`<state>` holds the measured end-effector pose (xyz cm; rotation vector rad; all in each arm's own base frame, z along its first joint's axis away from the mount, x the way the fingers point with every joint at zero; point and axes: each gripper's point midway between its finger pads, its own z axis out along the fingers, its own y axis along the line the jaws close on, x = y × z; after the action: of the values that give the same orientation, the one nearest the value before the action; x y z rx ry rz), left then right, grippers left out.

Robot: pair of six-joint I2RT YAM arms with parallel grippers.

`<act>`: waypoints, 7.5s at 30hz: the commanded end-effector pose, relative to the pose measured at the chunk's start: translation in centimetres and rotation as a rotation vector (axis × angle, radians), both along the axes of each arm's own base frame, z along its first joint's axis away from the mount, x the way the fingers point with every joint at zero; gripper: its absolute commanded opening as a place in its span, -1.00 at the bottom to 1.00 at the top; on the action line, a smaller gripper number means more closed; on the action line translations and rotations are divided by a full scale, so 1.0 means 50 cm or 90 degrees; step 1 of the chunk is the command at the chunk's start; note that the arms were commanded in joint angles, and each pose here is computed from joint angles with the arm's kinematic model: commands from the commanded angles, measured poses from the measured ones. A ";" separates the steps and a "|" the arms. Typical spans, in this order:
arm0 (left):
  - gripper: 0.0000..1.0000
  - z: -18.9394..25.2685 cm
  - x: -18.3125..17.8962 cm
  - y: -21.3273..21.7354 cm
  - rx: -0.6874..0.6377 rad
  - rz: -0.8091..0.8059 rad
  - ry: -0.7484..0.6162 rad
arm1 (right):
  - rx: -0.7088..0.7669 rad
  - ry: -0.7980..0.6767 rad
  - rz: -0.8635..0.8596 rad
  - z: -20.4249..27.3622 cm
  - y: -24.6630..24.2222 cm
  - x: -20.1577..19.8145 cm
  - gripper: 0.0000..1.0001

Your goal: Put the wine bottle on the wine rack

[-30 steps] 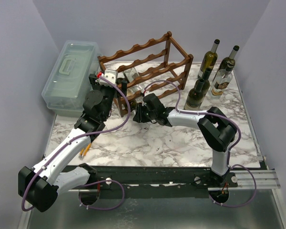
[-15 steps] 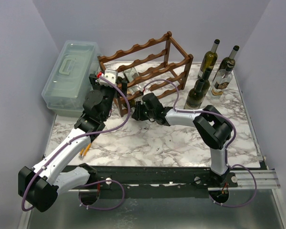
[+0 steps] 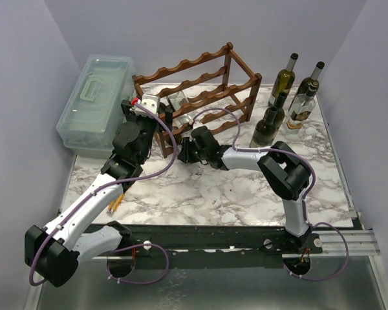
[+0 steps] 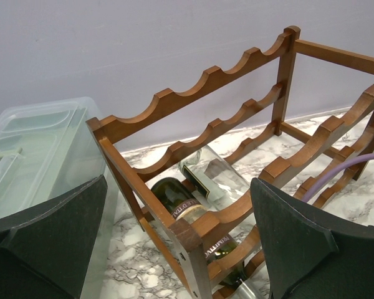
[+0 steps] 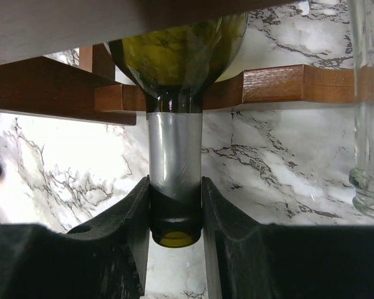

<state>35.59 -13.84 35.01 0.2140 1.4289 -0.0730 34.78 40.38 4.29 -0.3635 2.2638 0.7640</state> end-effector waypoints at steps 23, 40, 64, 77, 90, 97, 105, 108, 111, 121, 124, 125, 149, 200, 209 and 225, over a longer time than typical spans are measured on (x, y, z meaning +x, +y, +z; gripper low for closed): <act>0.97 -0.014 0.028 0.013 -0.078 0.015 0.052 | -0.005 0.022 -0.012 0.003 -0.016 -0.018 -0.08; 0.82 -0.116 0.132 0.090 -0.266 0.060 0.221 | 0.012 0.009 -0.012 0.042 -0.021 -0.024 0.06; -0.24 -0.178 0.149 0.043 -0.313 0.012 0.315 | -0.030 0.000 -0.048 -0.012 -0.012 0.022 -0.29; -0.50 -0.185 0.144 0.043 -0.310 0.016 0.331 | -0.022 -0.043 -0.082 0.007 0.007 0.074 -0.58; -0.24 -0.164 0.138 0.032 -0.296 -0.014 0.324 | 0.008 -0.042 -0.044 0.066 0.001 0.035 -0.04; -0.09 -0.158 0.136 0.032 -0.287 -0.018 0.320 | 0.037 -0.051 0.004 0.165 -0.013 -0.010 0.08; 0.12 -0.138 0.127 0.027 -0.260 -0.044 0.307 | -0.048 -0.170 -0.038 0.342 -0.144 -0.033 0.05; 0.30 -0.128 0.121 0.021 -0.251 -0.061 0.300 | -0.089 -0.245 -0.089 0.437 -0.225 -0.040 0.00; 0.40 -0.122 0.117 0.017 -0.245 -0.069 0.295 | -0.129 -0.309 -0.158 0.518 -0.309 -0.045 0.00; 0.45 -0.122 0.116 0.025 -0.219 -0.058 0.284 | -0.206 -0.324 -0.443 0.617 -0.597 -0.035 0.21; 0.45 -0.120 0.116 0.024 -0.217 -0.060 0.283 | -0.183 -0.281 -0.480 0.603 -0.651 -0.023 0.38; 0.45 -0.118 0.115 0.022 -0.218 -0.064 0.283 | -0.182 -0.271 -0.494 0.598 -0.666 -0.019 0.48; 0.74 -0.091 0.103 0.039 -0.211 -0.044 0.252 | -0.214 -0.144 -0.475 0.407 -0.648 0.085 0.07; 0.97 -0.171 -0.238 -0.418 0.192 -0.612 0.081 | 0.388 -0.133 -0.137 0.682 -0.404 -0.137 -0.99; 0.97 -0.180 -0.171 -0.378 0.231 -0.464 0.081 | 0.433 -0.135 -0.111 0.716 -0.397 -0.162 -0.99; -1.00 -0.146 -0.135 -0.316 0.282 -0.350 0.031 | 0.289 -0.074 -0.078 0.615 -0.394 -0.161 -0.12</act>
<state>27.21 -32.08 26.00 1.0367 1.4247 -0.3649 27.99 20.60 34.18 0.0622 1.8795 1.1518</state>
